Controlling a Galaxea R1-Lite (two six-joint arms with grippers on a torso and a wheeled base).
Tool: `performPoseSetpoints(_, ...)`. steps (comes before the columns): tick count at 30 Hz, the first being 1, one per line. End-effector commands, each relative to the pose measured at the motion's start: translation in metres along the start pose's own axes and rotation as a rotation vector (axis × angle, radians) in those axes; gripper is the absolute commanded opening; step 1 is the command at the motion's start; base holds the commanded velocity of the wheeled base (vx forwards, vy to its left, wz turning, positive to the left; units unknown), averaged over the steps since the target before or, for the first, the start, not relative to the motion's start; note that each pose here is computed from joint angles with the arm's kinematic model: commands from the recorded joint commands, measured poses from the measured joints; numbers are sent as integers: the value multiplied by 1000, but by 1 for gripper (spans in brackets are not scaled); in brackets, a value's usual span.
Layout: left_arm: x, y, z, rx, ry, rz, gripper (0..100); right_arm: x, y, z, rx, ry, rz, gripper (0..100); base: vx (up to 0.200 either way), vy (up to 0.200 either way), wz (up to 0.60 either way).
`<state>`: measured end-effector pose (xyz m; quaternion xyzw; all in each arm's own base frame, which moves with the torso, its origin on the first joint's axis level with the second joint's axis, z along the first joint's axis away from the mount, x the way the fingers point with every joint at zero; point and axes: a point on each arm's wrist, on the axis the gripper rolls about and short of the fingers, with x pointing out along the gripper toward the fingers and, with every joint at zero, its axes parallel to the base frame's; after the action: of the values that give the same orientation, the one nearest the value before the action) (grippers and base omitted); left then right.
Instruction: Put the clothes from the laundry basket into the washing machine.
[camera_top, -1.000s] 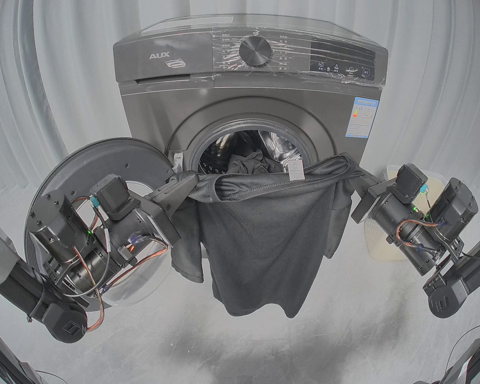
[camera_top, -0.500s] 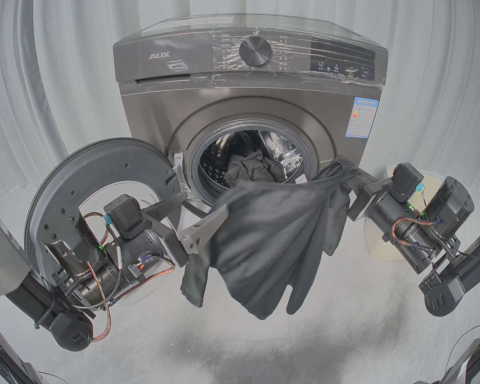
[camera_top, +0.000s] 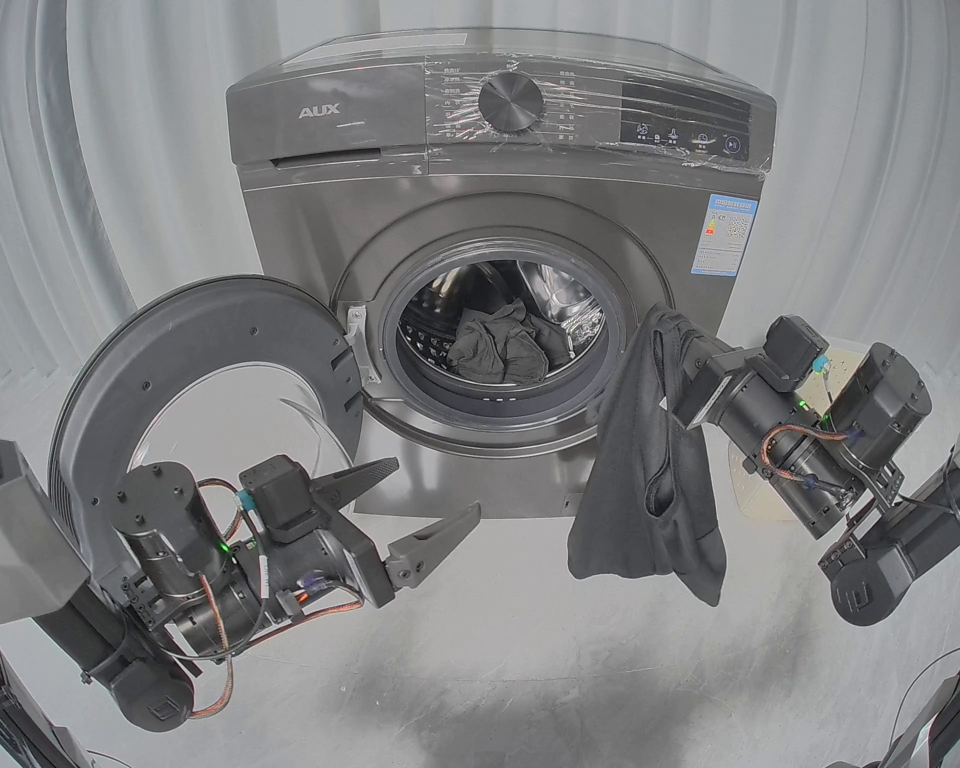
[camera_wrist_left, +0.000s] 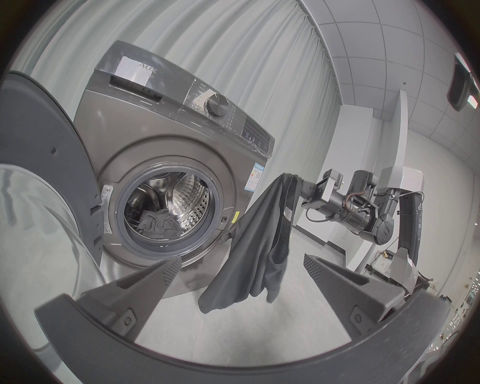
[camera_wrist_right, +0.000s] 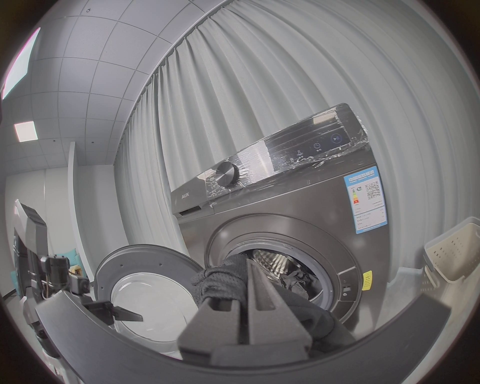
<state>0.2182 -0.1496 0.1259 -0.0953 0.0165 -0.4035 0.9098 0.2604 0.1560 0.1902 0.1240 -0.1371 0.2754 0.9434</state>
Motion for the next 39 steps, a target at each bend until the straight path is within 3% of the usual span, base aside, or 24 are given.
performPoseSetpoints(1, 18, 2, -17, -6, 44, -13, 100, 5, 9, 2, 8, -15, 31, 0, 0, 0, 0)
performPoseSetpoints(8, 40, 5, -26, 10, 43, -26, 100, 8, 17, 4, 16, -11, 54, 0, 0, 0, 0)
performPoseSetpoints(9, 48, 7, -29, 31, 40, -27, 100, 11, 19, 5, 18, -12, 58, 0, 0, 0, 0)
performPoseSetpoints(12, 51, 8, -32, 47, 46, -28, 100, 13, 22, 6, 21, -12, 65, 0, 0, 0, 0)
performPoseSetpoints(19, 50, 3, -36, 48, 63, -42, 100, 17, 38, 6, 32, 0, 107, 0, 0, 0, 0)
performPoseSetpoints(24, 57, 8, -48, 56, 91, -35, 100, 17, 53, 6, 49, -4, 153, 0, 0, 0, 0)
performPoseSetpoints(39, 74, 15, -72, 49, 137, -60, 100, 18, 59, 7, 56, -10, 171, 0, 0, 0, 0)
